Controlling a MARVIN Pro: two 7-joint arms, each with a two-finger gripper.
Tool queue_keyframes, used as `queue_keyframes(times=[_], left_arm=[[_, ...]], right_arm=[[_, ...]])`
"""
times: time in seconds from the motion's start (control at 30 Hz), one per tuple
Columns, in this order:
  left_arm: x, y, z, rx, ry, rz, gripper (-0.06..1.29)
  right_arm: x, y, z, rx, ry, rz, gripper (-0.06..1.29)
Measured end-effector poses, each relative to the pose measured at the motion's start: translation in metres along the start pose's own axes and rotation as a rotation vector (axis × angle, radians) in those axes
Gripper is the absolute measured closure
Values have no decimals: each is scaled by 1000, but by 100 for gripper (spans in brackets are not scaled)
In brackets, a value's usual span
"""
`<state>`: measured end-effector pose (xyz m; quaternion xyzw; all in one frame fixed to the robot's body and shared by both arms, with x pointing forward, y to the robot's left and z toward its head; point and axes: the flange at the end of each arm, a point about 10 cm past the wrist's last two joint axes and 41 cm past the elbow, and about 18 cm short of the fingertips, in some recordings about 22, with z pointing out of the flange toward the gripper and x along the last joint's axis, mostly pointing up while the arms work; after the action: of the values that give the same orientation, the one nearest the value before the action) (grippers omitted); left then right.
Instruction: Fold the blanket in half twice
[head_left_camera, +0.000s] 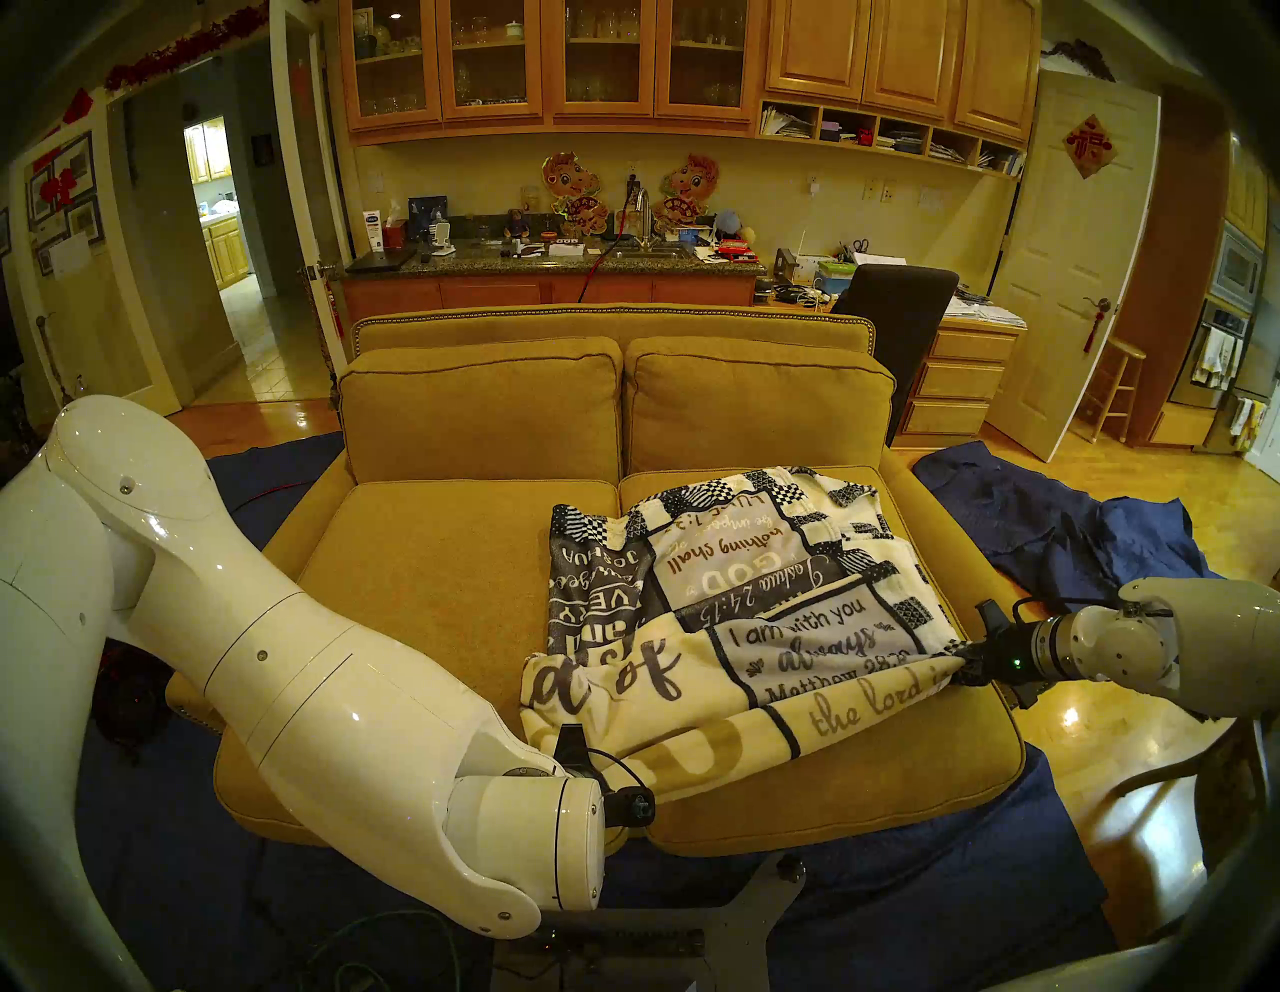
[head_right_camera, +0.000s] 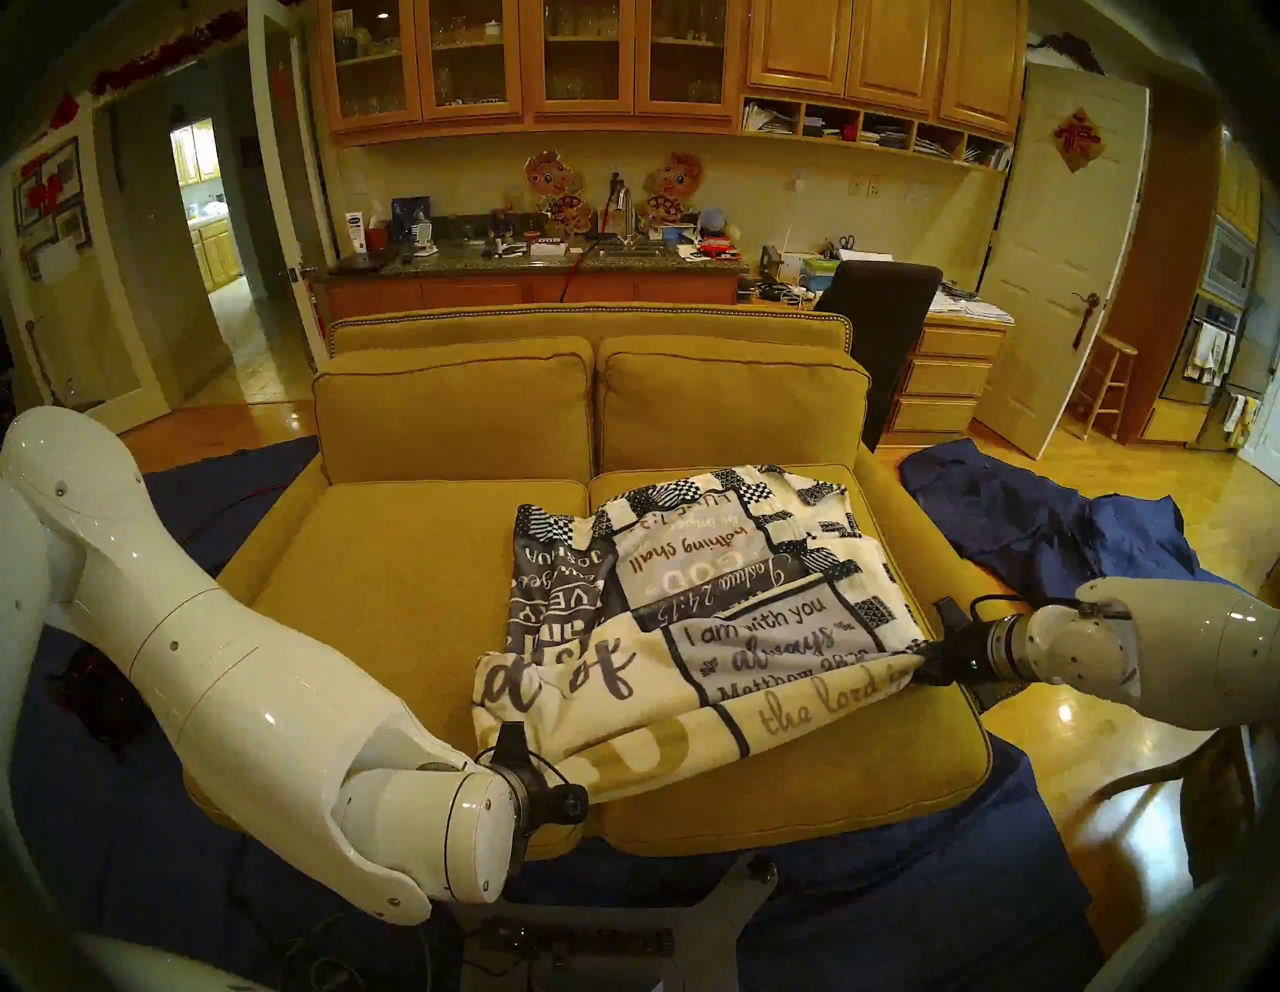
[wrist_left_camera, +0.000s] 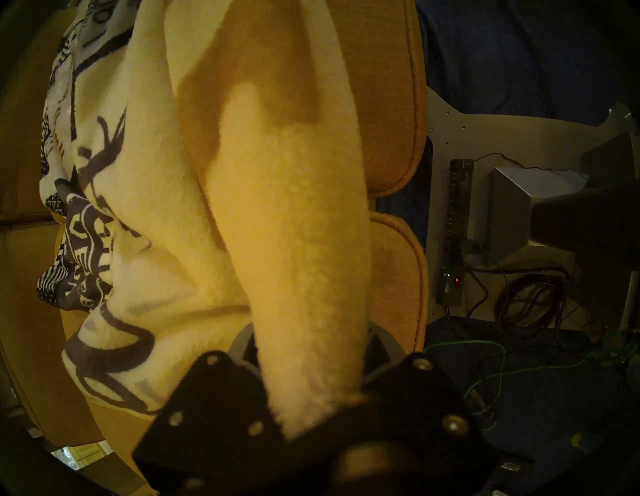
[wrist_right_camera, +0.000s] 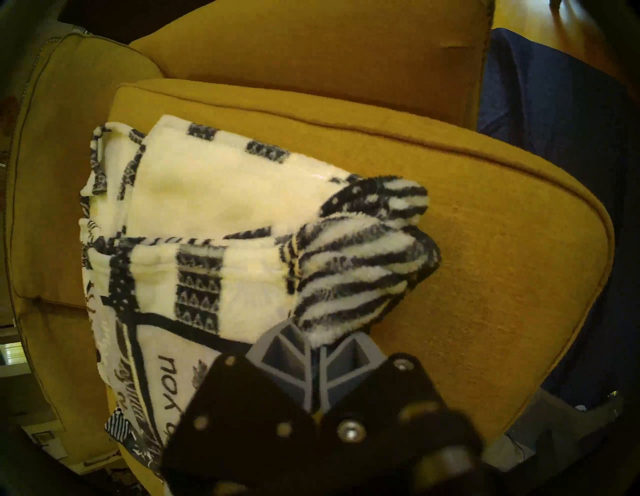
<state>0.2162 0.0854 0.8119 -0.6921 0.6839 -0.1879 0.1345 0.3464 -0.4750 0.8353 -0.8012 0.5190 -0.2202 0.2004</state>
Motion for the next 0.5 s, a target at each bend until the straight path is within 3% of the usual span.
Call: queue_keyframes(times=[0.3,0.5], left_arm=[[-1,-10,1,37,4,-8,107],[-1,-15,1,61,5,-9,107]], right_arm=[[12,-30,-10,87,-14,-17,127],[19,-39,-15,114,-24,-26,127]])
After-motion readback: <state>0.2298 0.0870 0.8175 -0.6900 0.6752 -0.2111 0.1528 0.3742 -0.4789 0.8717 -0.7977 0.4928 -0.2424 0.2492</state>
